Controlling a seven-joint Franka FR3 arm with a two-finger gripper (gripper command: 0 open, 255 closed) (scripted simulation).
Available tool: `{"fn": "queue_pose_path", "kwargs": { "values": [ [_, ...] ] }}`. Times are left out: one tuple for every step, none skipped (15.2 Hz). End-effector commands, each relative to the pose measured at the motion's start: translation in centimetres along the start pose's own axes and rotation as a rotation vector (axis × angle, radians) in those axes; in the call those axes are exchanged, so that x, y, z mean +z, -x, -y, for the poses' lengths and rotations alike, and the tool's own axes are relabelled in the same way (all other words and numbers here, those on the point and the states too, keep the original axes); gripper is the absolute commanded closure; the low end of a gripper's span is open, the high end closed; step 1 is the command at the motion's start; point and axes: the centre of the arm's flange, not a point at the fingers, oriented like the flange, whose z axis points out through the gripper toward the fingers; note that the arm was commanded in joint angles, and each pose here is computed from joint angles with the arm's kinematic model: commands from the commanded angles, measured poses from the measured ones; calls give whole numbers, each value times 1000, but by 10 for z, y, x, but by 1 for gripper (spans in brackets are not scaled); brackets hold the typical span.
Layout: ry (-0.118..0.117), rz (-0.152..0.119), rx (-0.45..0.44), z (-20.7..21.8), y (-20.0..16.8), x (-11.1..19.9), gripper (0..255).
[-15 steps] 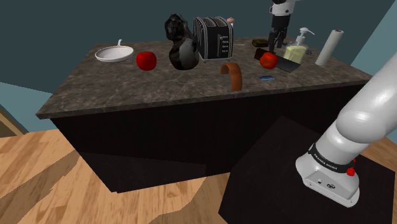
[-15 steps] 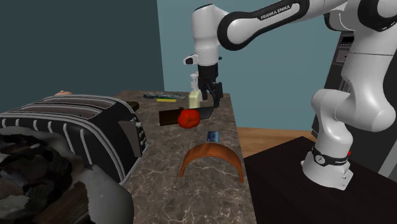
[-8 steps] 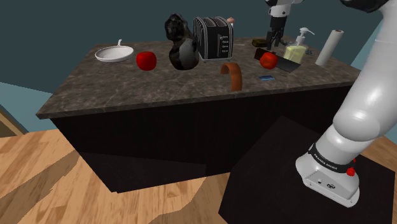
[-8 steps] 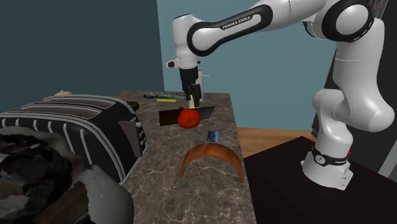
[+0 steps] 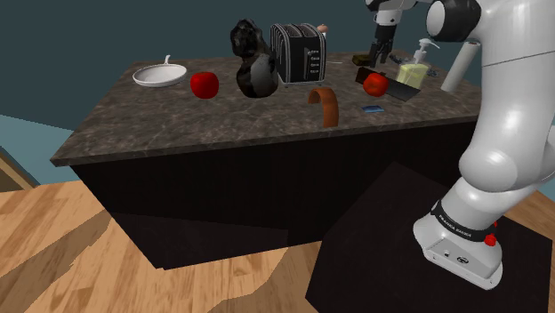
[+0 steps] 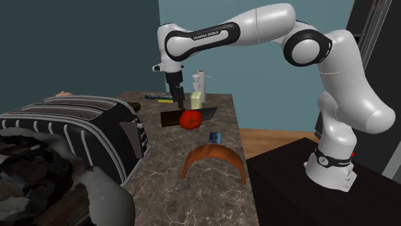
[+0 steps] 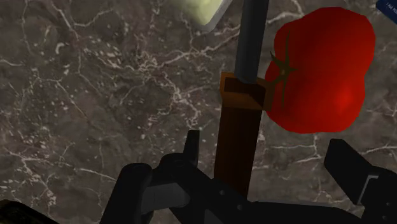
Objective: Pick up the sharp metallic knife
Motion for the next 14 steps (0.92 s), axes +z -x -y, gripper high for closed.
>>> {"fn": "queue_pose_path", "kwargs": {
  "values": [
    [-3, -3, 0, -8, -5, 7, 0],
    [-3, -3, 0, -8, -5, 12, 0],
    [-3, -3, 0, -9, -6, 17, 0],
    [-3, -3, 0, -9, -6, 23, 0],
    [-3, -3, 0, -9, -7, 28, 0],
    [-3, -3, 0, -9, -7, 33, 0],
    [-3, -3, 0, -9, -8, 41, 0],
    [-3, -3, 0, -9, -8, 41, 0],
    [-3, -3, 0, -9, -8, 41, 0],
    [-3, -3, 0, -9, -7, 41, 255],
    [-3, -3, 0, -8, -8, 41, 255],
    [-3, -3, 0, -7, -8, 41, 255],
    [-3, -3, 0, -7, -7, 42, 255],
    [-3, -3, 0, -7, -6, 42, 255]
  ]
}}
